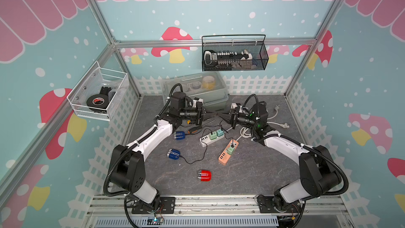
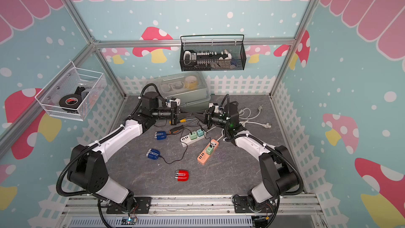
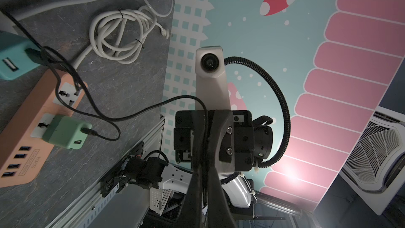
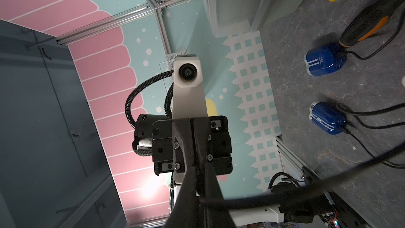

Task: Charge the electric shaver
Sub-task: Pick up the charging cable from the center of the board.

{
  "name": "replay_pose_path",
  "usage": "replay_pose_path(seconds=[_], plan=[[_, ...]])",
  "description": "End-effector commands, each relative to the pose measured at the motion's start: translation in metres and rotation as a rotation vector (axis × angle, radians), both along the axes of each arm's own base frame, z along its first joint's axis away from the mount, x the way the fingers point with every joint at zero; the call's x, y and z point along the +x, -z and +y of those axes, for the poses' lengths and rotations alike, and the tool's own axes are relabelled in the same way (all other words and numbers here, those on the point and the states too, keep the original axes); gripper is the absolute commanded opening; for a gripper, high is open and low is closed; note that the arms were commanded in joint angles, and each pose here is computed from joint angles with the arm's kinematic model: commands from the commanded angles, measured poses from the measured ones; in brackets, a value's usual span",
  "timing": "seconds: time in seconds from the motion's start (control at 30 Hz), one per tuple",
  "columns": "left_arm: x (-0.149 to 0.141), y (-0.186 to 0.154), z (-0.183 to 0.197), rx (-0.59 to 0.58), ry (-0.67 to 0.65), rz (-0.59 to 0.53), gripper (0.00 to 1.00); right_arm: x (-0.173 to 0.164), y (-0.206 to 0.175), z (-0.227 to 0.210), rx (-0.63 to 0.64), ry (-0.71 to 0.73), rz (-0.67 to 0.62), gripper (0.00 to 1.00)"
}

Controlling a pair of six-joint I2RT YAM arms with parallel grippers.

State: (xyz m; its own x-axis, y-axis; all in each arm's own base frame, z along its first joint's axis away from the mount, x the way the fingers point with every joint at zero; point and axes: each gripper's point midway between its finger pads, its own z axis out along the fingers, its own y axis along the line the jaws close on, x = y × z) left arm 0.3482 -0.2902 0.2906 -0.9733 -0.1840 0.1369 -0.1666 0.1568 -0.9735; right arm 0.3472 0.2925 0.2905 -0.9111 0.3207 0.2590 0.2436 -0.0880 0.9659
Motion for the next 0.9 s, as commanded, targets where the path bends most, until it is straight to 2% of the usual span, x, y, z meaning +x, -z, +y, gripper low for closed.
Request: replay_pose_path(seconds=[0.0,0.07,0.1,0.17,0.27,0.37,0.47,0.5,0.53,0.63,0.7,0.77,0.87], plan=[[-0.001,0.000,-0.005,0.003,0.022,-0.016,0.00,-0.002,-0.018,0.001,0.036,-0.014,-0.051,0.02],[0.001,0.000,-0.004,0.021,0.009,-0.020,0.02,-0.003,-0.018,-0.001,0.036,-0.008,-0.055,0.00],[0.002,0.000,-0.002,0.035,-0.007,-0.023,0.11,-0.002,-0.018,-0.002,0.034,0.005,-0.058,0.00],[0.003,0.003,0.003,0.083,-0.052,-0.013,0.38,-0.002,-0.013,-0.005,0.022,0.030,-0.059,0.00],[0.002,0.012,0.018,0.159,-0.145,0.015,0.52,0.001,-0.008,-0.010,-0.002,0.072,-0.086,0.00],[-0.004,0.026,0.037,0.228,-0.266,0.074,0.53,0.001,-0.003,-0.012,-0.022,0.090,-0.108,0.00],[-0.022,0.052,0.063,0.307,-0.441,0.190,0.53,0.001,0.005,-0.017,-0.062,0.124,-0.130,0.00],[-0.029,0.060,0.071,0.330,-0.503,0.221,0.50,0.000,0.009,-0.020,-0.085,0.139,-0.137,0.00],[-0.042,0.069,0.072,0.363,-0.532,0.258,0.49,0.000,0.013,-0.022,-0.109,0.155,-0.143,0.00],[-0.102,0.120,0.089,0.536,-0.646,0.560,0.48,0.000,0.023,-0.036,-0.195,0.228,-0.182,0.00],[-0.141,0.146,0.087,0.554,-0.699,0.733,0.48,-0.002,0.031,-0.043,-0.237,0.264,-0.199,0.00],[-0.172,0.166,0.083,0.570,-0.738,0.849,0.47,-0.002,0.038,-0.046,-0.255,0.274,-0.205,0.00],[-0.210,0.184,0.083,0.656,-0.774,0.984,0.50,-0.007,0.044,-0.046,-0.268,0.262,-0.211,0.00]])
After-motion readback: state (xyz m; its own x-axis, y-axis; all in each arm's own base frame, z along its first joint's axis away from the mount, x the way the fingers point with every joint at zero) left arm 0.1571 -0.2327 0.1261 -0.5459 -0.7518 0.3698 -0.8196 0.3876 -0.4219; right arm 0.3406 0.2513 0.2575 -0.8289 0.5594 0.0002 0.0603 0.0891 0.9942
